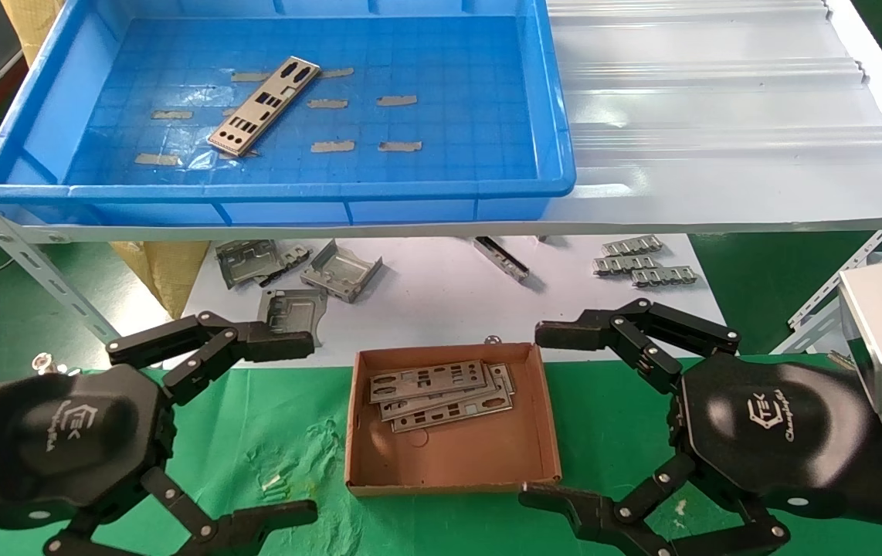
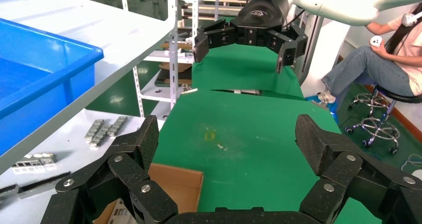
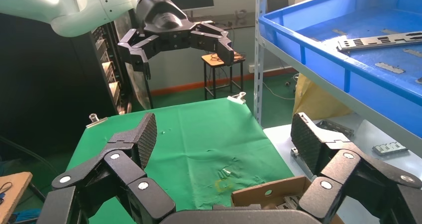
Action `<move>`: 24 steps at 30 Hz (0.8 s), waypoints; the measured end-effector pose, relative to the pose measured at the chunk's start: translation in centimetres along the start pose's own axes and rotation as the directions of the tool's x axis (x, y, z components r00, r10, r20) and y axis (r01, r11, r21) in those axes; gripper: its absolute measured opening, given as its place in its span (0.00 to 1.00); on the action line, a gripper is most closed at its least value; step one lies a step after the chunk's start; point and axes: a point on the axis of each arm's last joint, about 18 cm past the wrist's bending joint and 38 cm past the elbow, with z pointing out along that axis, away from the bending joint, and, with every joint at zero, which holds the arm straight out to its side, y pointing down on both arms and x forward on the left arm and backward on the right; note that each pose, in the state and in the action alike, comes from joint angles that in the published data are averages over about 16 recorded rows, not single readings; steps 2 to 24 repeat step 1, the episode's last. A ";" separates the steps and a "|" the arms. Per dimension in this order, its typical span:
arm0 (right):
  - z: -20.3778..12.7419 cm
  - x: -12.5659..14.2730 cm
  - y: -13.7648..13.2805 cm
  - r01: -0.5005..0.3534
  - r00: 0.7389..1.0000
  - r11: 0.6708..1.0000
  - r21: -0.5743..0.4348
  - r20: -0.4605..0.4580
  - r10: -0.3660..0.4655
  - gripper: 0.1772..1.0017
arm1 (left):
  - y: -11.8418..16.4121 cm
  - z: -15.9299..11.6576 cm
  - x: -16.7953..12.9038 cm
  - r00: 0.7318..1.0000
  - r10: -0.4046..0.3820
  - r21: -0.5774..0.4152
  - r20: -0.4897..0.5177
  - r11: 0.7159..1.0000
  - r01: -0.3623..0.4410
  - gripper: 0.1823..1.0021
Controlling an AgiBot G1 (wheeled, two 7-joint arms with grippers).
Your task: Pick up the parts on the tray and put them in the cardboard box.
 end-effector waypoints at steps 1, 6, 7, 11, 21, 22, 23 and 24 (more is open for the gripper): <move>0.0 0.0 0.0 0.000 1.000 1.000 0.000 0.000 0.000 1.00 | 0.0 0.0 0.0 1.000 0.000 0.000 0.000 1.000 0.000 1.00; 0.0 0.0 0.0 0.000 1.000 1.000 0.000 0.000 0.000 1.00 | 0.0 0.0 0.0 1.000 0.000 0.000 0.000 1.000 0.000 1.00; 0.0 0.0 0.0 0.000 1.000 1.000 0.000 0.000 0.000 1.00 | 0.0 0.0 0.0 1.000 0.000 0.000 0.000 1.000 0.000 1.00; 0.0 0.0 0.0 0.000 1.000 1.000 0.000 0.000 0.000 1.00 | 0.0 0.0 0.0 1.000 0.000 0.000 0.000 1.000 0.000 1.00; 0.0 0.0 0.0 0.000 1.000 1.000 0.000 0.000 0.000 1.00 | 0.0 0.0 0.0 1.000 0.000 0.000 0.000 1.000 0.000 1.00; 0.0 0.0 0.0 0.000 1.000 1.000 0.000 0.000 0.000 1.00 | 0.0 0.0 0.0 1.000 0.000 0.000 0.000 1.000 0.000 1.00; 0.0 0.0 0.0 0.000 1.000 1.000 0.000 0.000 0.000 1.00 | 0.0 0.0 0.0 1.000 0.000 0.000 0.000 1.000 0.000 1.00; 0.0 0.0 0.0 0.000 1.000 1.000 0.000 0.000 0.000 1.00 | 0.0 0.0 0.0 1.000 0.000 0.000 0.000 1.000 0.000 1.00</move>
